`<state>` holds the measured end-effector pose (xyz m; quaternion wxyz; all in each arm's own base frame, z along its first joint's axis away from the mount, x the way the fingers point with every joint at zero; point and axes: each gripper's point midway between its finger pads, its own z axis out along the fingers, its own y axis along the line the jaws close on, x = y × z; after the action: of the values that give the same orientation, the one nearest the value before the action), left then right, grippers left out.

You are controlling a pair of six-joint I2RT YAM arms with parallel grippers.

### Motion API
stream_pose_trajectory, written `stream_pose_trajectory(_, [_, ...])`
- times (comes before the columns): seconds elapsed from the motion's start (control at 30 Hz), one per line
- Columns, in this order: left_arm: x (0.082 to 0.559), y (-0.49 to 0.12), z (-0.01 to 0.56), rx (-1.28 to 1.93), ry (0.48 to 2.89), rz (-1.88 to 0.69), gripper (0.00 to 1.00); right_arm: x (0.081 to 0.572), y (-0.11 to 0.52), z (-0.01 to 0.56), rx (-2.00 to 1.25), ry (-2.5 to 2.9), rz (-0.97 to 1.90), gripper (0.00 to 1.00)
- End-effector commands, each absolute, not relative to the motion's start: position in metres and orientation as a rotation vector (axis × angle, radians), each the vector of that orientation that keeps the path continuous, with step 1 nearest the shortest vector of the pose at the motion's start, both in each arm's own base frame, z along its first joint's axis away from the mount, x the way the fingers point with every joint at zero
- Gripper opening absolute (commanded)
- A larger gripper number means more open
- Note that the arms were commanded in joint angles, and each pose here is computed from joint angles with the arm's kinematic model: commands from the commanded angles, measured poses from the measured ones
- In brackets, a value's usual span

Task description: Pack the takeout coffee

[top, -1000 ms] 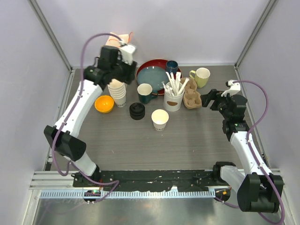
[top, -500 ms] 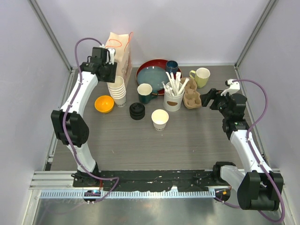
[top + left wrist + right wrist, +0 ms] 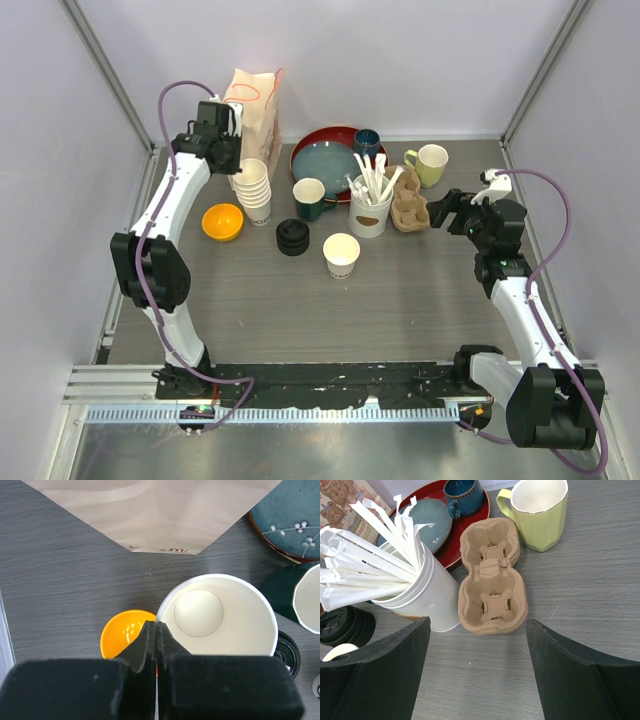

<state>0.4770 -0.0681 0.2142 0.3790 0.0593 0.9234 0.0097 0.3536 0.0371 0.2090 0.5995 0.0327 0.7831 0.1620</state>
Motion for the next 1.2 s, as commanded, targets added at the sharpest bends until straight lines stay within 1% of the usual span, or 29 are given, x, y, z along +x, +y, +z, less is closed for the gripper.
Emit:
stream_pose_trajectory(0.0, [0.478, -0.065, 0.228, 0.114, 2.316, 0.027, 0.00, 0.359, 0.039, 0.233, 0.048, 1.755, 0.376, 0.82])
stream_pose_trajectory(0.3, [0.472, -0.072, 0.260, 0.108, 2.254, -0.037, 0.00, 0.358, 0.039, 0.233, 0.046, 1.753, 0.377, 0.82])
stream_pose_trajectory(0.63, [0.471, -0.075, 0.281, 0.115, 2.217, -0.067, 0.00, 0.357, 0.039, 0.236, 0.045, 1.747, 0.377, 0.82])
stream_pose_trajectory(0.8, [0.473, -0.073, 0.280, 0.098, 2.224, -0.094, 0.00, 0.357, 0.040, 0.234, 0.045, 1.752, 0.381, 0.82])
stream_pose_trajectory(0.97, [0.476, -0.067, 0.264, 0.073, 2.270, -0.102, 0.00, 0.358, 0.042, 0.239, 0.038, 1.746, 0.392, 0.82])
stream_pose_trajectory(1.03, [0.474, -0.070, 0.264, 0.078, 2.276, -0.149, 0.00, 0.357, 0.042, 0.241, 0.038, 1.741, 0.393, 0.82])
stream_pose_trajectory(1.17, [0.477, -0.066, 0.283, 0.058, 2.230, -0.152, 0.00, 0.358, 0.042, 0.242, 0.040, 1.741, 0.394, 0.82])
